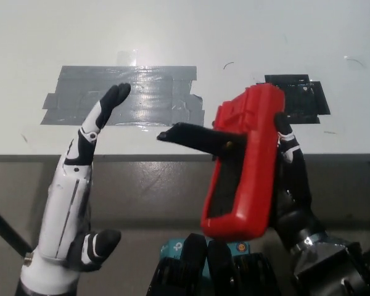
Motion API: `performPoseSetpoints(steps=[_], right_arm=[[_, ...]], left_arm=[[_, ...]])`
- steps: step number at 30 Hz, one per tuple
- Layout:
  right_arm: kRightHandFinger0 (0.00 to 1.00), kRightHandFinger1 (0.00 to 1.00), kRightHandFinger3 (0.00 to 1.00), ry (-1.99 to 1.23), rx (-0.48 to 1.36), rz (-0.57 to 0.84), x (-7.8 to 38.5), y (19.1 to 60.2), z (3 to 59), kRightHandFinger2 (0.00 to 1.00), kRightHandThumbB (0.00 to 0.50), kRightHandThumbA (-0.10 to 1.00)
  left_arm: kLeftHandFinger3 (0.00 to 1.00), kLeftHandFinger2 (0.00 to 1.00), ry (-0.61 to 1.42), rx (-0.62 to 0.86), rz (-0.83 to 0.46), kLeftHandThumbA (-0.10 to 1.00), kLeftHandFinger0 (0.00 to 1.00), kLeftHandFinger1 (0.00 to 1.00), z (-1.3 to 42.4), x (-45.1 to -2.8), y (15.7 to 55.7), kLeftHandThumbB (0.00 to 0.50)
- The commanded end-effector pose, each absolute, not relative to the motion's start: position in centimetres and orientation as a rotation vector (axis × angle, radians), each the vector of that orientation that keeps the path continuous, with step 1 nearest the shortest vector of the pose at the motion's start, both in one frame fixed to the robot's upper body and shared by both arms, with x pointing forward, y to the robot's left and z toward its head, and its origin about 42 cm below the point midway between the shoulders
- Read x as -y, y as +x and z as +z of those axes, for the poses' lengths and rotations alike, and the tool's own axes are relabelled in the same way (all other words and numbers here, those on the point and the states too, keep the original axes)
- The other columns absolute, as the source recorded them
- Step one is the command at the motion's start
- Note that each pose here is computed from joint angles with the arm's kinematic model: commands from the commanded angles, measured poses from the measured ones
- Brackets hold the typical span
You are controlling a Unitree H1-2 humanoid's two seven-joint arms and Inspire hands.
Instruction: The robot first picks the multimeter with right hand and then unfolds the black stand on the back of it using left hand
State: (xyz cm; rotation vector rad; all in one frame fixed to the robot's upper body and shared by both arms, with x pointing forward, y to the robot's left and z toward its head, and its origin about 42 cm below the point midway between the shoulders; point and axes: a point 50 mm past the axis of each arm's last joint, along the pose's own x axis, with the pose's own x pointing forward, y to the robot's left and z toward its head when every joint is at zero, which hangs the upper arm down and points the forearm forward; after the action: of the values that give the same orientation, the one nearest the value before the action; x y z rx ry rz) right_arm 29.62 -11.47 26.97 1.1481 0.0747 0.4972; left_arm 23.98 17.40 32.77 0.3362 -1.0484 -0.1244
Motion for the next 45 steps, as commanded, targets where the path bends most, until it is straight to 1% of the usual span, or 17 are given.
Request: performPoseSetpoints(steps=[1,5,7,9,12,14,15,17,20,22,25,30,36,40,42,43,45], right_arm=[[0.00,0.00,0.09,1.268,0.100,0.957,10.0,26.5,32.7,0.10,0.179,-0.10],[0.00,0.00,0.07,1.266,0.111,0.960,10.7,26.0,32.9,0.06,0.174,-0.10],[0.00,0.00,0.09,1.265,0.118,0.961,11.1,25.8,32.9,0.07,0.176,-0.10],[0.00,0.00,0.09,1.262,0.123,0.951,11.5,25.7,33.1,0.07,0.182,-0.10],[0.00,0.00,0.07,1.251,0.136,0.950,11.9,25.8,33.3,0.06,0.179,-0.10],[0.00,0.00,0.09,1.244,0.146,0.942,12.1,25.8,33.4,0.07,0.184,-0.10],[0.00,0.00,0.11,1.238,0.153,0.934,12.2,25.9,33.5,0.08,0.193,-0.10],[0.00,0.00,0.11,1.225,0.163,0.915,12.3,25.9,33.6,0.01,0.198,-0.10],[0.00,0.00,0.09,1.217,0.165,0.888,12.5,26.0,33.8,0.00,0.211,-0.09],[0.00,0.00,0.08,1.230,0.168,0.880,12.5,26.1,33.9,0.00,0.200,-0.10],[0.00,0.00,0.05,1.269,0.170,0.887,12.3,26.3,34.0,0.00,0.178,-0.10],[0.00,0.00,0.03,1.286,0.179,0.891,12.3,26.4,34.2,0.00,0.160,-0.10],[0.00,0.00,0.02,1.297,0.196,0.873,12.3,26.5,34.4,0.01,0.138,-0.10],[0.00,0.00,0.10,1.270,0.207,0.866,12.4,26.5,34.4,0.00,0.111,-0.10],[0.00,0.00,0.05,1.299,0.190,0.831,12.2,26.6,34.3,0.00,0.131,-0.10],[0.00,0.00,0.03,1.304,0.201,0.829,12.0,26.6,34.4,0.00,0.117,-0.10],[0.00,0.00,0.04,1.309,0.201,0.835,11.9,26.5,34.4,0.00,0.111,-0.10]], left_arm=[[1.00,1.00,0.270,1.163,-0.155,1.00,1.00,1.00,35.3,-16.5,22.9,0.253],[1.00,1.00,0.243,1.166,-0.153,1.00,1.00,1.00,35.2,-16.0,22.9,0.284],[1.00,1.00,0.246,1.159,-0.137,1.00,1.00,1.00,35.0,-15.8,23.0,0.326],[1.00,1.00,0.233,1.159,-0.125,1.00,1.00,1.00,35.0,-15.4,23.0,0.329],[1.00,1.00,0.208,1.157,-0.148,1.00,1.00,1.00,34.7,-15.1,23.0,0.312],[1.00,1.00,0.212,1.145,-0.156,1.00,1.00,1.00,34.4,-14.9,22.8,0.317],[1.00,1.00,0.217,1.152,-0.154,1.00,1.00,1.00,34.3,-14.8,22.8,0.297],[1.00,1.00,0.219,1.171,-0.145,1.00,1.00,1.00,34.1,-14.6,22.8,0.294],[1.00,1.00,0.217,1.218,-0.130,1.00,1.00,1.00,34.1,-14.2,22.3,0.282],[1.00,1.00,0.224,1.253,-0.134,1.00,1.00,1.00,34.1,-14.2,22.2,0.273],[1.00,1.00,0.213,1.310,-0.162,1.00,1.00,1.00,34.6,-14.0,21.4,0.320],[1.00,1.00,0.204,1.318,-0.222,1.00,1.00,1.00,34.5,-13.9,20.5,0.278],[1.00,0.96,0.141,1.329,-0.264,1.00,1.00,1.00,34.6,-13.4,20.1,0.350],[1.00,0.93,0.103,1.299,-0.337,1.00,1.00,1.00,34.6,-13.0,19.6,0.394],[1.00,0.91,0.087,1.280,-0.360,1.00,1.00,0.94,34.5,-12.7,19.3,0.416],[1.00,0.87,0.074,1.276,-0.366,1.00,1.00,0.88,34.3,-12.6,19.3,0.425],[1.00,0.83,0.081,1.282,-0.372,1.00,1.00,0.83,34.0,-12.3,19.2,0.407]])
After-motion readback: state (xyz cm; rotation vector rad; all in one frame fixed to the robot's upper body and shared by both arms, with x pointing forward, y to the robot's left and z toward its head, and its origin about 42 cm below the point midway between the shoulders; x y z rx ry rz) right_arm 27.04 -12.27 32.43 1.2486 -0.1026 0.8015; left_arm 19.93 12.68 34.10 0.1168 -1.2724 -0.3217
